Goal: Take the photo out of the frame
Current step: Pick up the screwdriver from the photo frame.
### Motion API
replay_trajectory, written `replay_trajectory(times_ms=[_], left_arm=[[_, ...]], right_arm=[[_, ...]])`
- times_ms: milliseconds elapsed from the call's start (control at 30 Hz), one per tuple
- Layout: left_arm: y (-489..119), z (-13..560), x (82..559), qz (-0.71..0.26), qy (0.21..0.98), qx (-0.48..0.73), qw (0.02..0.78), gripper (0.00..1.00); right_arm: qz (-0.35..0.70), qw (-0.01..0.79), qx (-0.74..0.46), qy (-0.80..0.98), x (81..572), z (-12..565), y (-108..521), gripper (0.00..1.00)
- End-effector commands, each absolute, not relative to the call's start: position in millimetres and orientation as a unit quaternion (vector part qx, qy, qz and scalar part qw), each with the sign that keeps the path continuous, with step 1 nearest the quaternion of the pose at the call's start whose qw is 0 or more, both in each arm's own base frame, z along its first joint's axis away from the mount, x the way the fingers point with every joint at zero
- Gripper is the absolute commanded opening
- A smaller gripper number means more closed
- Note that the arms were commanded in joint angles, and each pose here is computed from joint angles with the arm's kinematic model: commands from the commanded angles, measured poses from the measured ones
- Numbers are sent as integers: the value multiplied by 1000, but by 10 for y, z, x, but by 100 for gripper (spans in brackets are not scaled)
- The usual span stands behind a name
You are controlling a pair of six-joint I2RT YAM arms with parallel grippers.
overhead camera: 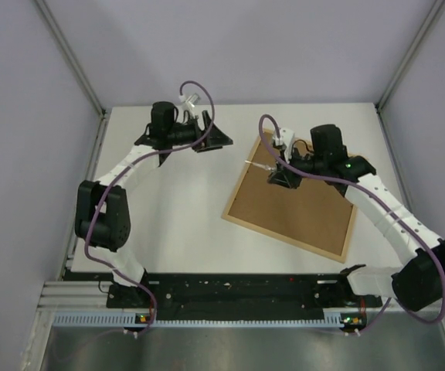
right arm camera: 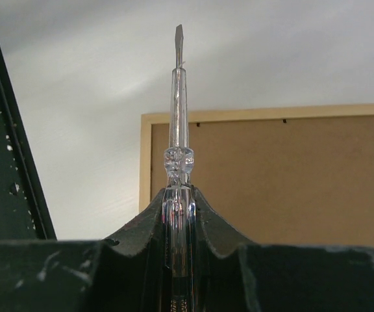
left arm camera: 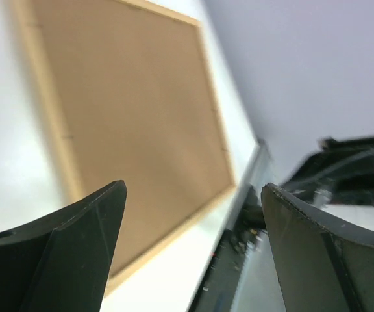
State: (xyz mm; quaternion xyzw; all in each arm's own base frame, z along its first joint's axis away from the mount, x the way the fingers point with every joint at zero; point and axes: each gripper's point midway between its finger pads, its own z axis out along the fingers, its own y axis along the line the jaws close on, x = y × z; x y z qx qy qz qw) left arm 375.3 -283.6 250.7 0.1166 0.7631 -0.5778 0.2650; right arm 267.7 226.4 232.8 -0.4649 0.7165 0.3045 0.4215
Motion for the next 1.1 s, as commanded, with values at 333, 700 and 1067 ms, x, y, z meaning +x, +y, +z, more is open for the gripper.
replay_trajectory(times_ms=[333, 700, 1067], left_arm=[[-2178, 1594, 4226, -376, 860, 88, 333, 91], [-2252, 1111, 3948, -356, 878, 97, 305, 79], [-2449, 902, 3770, -343, 890, 114, 280, 63]], right_arm=[[259, 213, -421, 843, 2804, 1322, 2115, 0], [289, 132, -327, 890, 2773, 725, 2221, 0], [324, 137, -267, 897, 2713, 554, 2353, 0]])
